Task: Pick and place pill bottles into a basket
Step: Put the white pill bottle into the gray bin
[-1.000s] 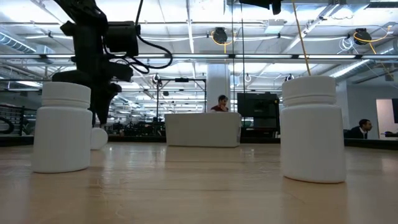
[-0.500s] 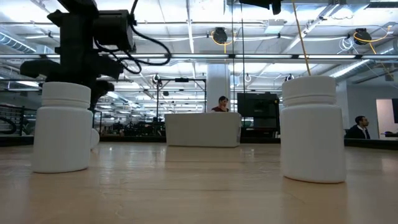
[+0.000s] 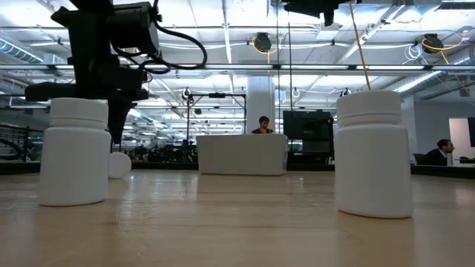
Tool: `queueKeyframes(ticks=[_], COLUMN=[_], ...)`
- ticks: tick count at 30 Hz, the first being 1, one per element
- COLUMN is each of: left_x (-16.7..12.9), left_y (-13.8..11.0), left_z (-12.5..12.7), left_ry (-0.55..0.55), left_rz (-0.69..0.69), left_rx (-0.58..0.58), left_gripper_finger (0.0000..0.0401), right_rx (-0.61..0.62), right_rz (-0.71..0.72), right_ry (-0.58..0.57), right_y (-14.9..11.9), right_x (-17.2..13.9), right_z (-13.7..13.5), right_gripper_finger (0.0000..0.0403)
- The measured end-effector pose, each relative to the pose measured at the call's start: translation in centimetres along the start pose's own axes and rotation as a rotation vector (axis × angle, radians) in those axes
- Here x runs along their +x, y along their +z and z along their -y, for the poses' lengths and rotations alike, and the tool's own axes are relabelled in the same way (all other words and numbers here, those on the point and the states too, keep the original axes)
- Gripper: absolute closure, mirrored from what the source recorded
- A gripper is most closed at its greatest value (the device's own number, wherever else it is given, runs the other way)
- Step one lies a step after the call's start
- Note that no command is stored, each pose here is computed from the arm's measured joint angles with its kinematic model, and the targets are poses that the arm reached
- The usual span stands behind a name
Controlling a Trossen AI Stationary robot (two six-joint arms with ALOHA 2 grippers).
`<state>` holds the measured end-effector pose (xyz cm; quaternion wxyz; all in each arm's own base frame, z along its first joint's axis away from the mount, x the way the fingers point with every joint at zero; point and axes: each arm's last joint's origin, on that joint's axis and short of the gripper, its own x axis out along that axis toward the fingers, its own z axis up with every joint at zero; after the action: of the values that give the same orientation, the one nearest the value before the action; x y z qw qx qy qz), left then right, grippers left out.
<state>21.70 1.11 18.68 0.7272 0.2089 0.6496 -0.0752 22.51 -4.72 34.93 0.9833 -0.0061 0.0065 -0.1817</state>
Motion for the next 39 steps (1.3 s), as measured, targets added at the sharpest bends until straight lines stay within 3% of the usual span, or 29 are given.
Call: queueKeyframes(ticks=[8, 15, 22, 39], left_x=[1.4, 3.3, 3.4, 3.6], left_y=[1.1, 1.6, 2.2, 2.6], left_z=[-0.6, -1.7, -3.1, -3.9], left_ry=[0.017, 0.111, 0.172, 0.116], left_rz=[0.020, -0.060, 0.046, 0.176], left_rx=[0.138, 0.253, 0.214, 0.069], left_gripper_finger=[0.0167, 0.0167, 0.0167, 0.0167], right_rx=[0.015, 0.033, 0.032, 0.038], right_rz=[0.034, 0.033, 0.030, 0.024], right_ry=[-0.003, -0.003, -0.009, -0.009], right_y=[0.3, 0.3, 0.3, 0.2], right_x=[0.0, 0.0, 0.0, 0.0], right_z=[0.1, 0.1, 0.1, 0.1], right_gripper_finger=[0.0264, 0.0264, 0.0264, 0.0264])
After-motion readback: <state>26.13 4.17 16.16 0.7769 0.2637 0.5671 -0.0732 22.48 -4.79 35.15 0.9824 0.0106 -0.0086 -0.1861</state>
